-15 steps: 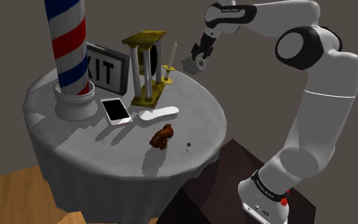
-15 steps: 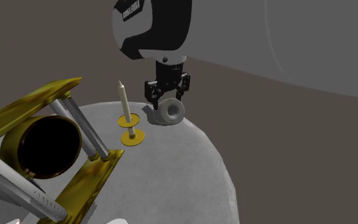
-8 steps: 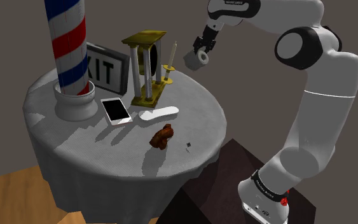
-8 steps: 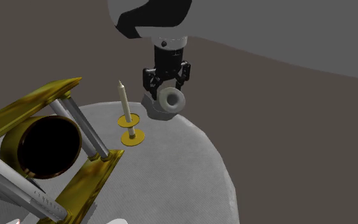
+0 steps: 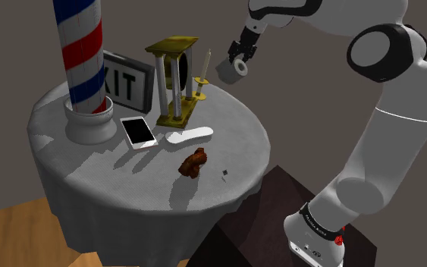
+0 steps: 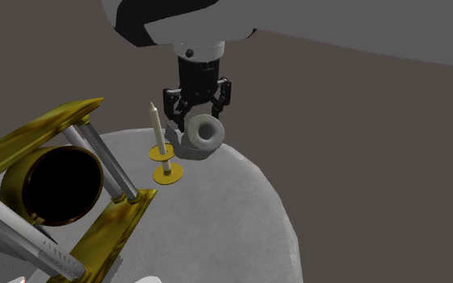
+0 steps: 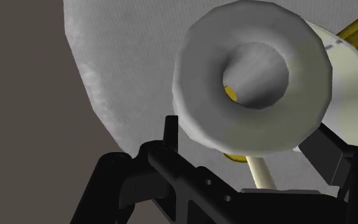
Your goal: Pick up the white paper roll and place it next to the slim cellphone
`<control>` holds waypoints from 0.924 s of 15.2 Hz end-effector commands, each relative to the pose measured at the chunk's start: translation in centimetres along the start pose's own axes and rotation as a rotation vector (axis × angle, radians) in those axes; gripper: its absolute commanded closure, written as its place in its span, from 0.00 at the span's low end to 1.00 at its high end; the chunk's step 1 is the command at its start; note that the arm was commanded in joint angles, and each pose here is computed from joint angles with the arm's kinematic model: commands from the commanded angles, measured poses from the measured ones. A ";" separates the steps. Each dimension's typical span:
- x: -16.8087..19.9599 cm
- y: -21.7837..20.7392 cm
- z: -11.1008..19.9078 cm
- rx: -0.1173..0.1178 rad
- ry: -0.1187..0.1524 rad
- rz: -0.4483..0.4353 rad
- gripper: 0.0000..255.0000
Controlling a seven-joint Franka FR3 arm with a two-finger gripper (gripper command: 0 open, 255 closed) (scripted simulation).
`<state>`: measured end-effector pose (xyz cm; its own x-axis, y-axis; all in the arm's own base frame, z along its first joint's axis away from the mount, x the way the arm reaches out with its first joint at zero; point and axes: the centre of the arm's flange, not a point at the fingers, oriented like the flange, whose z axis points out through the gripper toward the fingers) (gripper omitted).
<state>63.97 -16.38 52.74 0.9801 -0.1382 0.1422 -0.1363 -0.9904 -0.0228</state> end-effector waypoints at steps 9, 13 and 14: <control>-6.0 -11.7 -0.8 -0.001 0.001 0.001 1.00; -8.5 -16.3 -1.1 -0.001 0.001 0.001 1.00; -9.1 -17.5 -1.1 -0.001 0.001 0.001 1.00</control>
<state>57.77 0.96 53.13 0.9802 -0.1374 0.1424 -0.1356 -0.9905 -0.0222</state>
